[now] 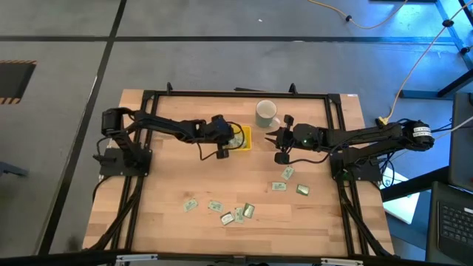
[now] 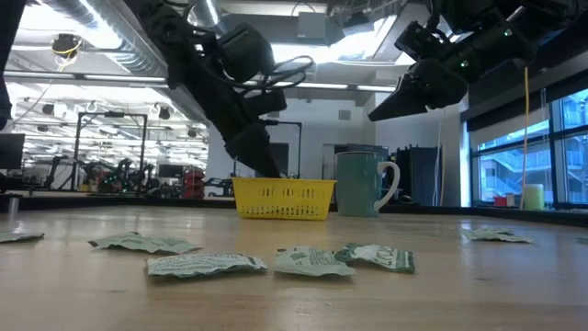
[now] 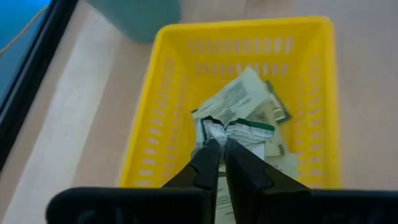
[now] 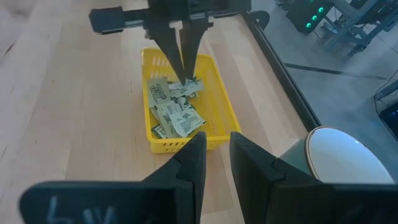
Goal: Pick and place Stevia / Truvia into bins
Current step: Put the middle truvia tea packet into the yellow bin, then put the middle right stevia tea packet into the yellow bin
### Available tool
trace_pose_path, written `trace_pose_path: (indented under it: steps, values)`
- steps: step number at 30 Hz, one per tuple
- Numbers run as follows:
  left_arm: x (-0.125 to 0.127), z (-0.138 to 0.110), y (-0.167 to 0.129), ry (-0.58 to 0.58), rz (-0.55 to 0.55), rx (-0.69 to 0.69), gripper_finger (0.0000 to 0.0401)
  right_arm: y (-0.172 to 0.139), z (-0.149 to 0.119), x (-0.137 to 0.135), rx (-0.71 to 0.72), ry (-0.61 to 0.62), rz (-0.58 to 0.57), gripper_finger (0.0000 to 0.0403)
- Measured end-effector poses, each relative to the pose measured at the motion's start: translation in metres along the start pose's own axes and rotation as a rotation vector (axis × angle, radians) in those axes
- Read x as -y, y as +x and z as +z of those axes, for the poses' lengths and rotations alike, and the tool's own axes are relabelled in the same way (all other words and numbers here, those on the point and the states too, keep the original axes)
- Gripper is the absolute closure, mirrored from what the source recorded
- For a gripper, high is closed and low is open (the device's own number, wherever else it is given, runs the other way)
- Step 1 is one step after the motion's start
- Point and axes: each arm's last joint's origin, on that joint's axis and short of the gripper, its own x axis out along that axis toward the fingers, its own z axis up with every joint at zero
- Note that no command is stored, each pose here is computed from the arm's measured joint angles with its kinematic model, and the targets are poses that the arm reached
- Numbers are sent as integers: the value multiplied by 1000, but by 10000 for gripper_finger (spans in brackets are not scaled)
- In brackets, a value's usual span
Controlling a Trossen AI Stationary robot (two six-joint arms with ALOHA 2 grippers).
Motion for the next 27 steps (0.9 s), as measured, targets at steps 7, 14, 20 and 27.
trace_pose_path:
  steps: [7, 14, 20, 27]
  values:
    - [-2, 0, 0, -14, 7, 3, 347, 0, 0, 0, 0, 0, 0, 326]
    - [-9, 8, -24, -25, 34, 27, 318, -1, 0, 0, 2, 3, 0, 326]
    - [-17, 18, -61, -48, 41, 99, 315, -5, -3, 10, -42, -74, -31, 327]
    - [-34, 20, -90, -68, 63, 138, 315, -11, -8, 52, -60, -27, -200, 327]
